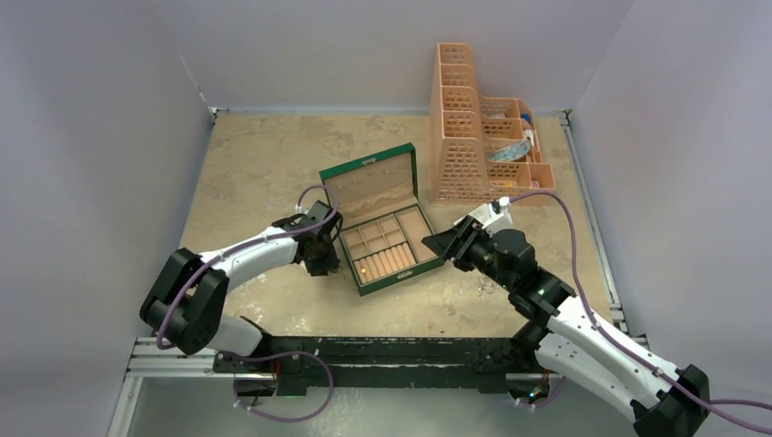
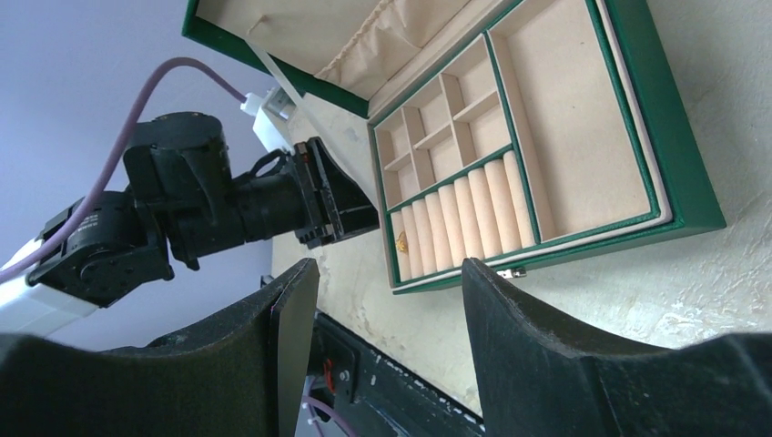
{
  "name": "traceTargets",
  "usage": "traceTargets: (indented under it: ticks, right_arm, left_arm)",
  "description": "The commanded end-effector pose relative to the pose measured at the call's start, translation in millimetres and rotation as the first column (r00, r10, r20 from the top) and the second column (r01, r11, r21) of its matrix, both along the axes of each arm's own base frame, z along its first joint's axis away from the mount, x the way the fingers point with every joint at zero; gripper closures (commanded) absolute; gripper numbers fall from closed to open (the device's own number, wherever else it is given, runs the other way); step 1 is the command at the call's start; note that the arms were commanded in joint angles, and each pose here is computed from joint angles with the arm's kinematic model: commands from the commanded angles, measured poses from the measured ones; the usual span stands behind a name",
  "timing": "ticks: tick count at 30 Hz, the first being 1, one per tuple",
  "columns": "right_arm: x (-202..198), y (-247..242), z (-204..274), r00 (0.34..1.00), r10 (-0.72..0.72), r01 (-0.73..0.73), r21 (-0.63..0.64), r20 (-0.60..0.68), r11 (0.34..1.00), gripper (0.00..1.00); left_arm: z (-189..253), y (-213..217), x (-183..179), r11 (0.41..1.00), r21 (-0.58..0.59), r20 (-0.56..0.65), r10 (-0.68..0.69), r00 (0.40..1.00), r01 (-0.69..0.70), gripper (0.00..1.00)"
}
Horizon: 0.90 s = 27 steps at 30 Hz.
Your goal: Organize the mixed jewelry
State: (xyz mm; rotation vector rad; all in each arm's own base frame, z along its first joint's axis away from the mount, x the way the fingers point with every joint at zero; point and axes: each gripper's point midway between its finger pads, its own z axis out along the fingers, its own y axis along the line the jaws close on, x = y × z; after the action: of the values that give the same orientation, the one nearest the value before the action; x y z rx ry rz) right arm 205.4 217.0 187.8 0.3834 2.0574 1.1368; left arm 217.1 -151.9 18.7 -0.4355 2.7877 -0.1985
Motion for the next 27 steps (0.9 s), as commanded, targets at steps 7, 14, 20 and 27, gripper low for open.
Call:
traceTargets:
  ticks: [7,14,20,27]
  right_arm:
    - [7,5,2,1.000,-0.005,0.005,0.005,-0.012,1.000,0.38]
    - [9,6,-1,1.000,-0.009,0.009,0.001,-0.024,1.000,0.38]
    - [8,5,-3,0.999,-0.015,0.015,0.005,-0.030,1.000,0.38]
    - [8,5,-2,0.999,-0.016,0.016,0.009,-0.028,1.000,0.38]
  left_arm:
    - [16,-13,24,0.999,-0.043,0.089,-0.027,0.996,0.031,0.75]
    - [3,-9,20,1.000,0.003,0.030,-0.030,0.999,0.030,0.77]
    - [-4,-3,15,0.999,0.040,-0.004,-0.031,1.000,0.031,0.80]
    - [-6,5,9,0.996,0.077,-0.036,-0.037,0.999,0.040,0.92]
